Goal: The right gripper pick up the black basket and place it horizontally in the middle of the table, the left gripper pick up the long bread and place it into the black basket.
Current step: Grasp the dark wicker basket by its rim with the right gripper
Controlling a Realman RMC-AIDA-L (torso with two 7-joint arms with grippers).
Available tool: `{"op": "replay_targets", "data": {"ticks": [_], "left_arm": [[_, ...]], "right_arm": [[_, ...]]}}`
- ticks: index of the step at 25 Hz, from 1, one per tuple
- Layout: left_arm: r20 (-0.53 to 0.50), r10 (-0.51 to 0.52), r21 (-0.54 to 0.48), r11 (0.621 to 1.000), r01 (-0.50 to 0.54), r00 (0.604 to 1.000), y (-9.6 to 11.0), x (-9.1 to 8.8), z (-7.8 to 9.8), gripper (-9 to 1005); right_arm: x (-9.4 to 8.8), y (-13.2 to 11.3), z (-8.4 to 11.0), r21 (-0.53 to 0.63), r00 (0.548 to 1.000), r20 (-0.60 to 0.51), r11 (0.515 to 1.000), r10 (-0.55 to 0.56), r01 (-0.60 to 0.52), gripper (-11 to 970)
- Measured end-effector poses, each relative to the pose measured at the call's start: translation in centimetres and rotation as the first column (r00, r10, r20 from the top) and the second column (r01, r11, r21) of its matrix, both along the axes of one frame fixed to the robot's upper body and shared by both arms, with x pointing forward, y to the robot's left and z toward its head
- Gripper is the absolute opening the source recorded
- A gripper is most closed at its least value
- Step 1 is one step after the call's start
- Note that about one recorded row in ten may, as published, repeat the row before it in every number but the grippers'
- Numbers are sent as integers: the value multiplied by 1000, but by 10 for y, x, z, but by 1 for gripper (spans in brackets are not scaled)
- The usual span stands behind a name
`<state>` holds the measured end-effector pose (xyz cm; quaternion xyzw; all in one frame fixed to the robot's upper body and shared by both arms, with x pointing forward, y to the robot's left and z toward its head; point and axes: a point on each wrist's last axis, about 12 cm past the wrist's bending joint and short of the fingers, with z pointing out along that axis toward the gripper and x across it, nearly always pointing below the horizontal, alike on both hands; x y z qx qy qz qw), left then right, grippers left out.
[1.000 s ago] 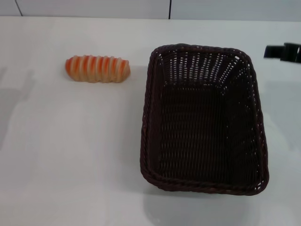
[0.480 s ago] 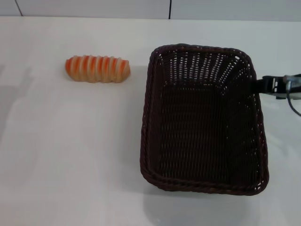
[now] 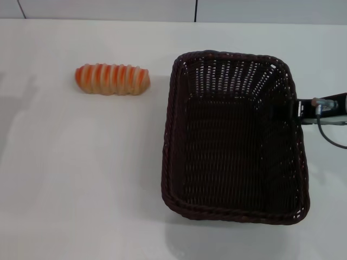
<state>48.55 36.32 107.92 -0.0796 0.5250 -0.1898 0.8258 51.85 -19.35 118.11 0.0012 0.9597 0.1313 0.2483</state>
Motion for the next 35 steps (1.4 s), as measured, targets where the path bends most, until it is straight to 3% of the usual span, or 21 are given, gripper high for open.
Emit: {"op": "replay_targets", "data": {"ticks": [35], "left_arm": [[24,31,-8,999,-31,999,6,-1,3,859]], "right_arm": [[5,8,-32,18,996,-84,1000,21,-19,703]]}}
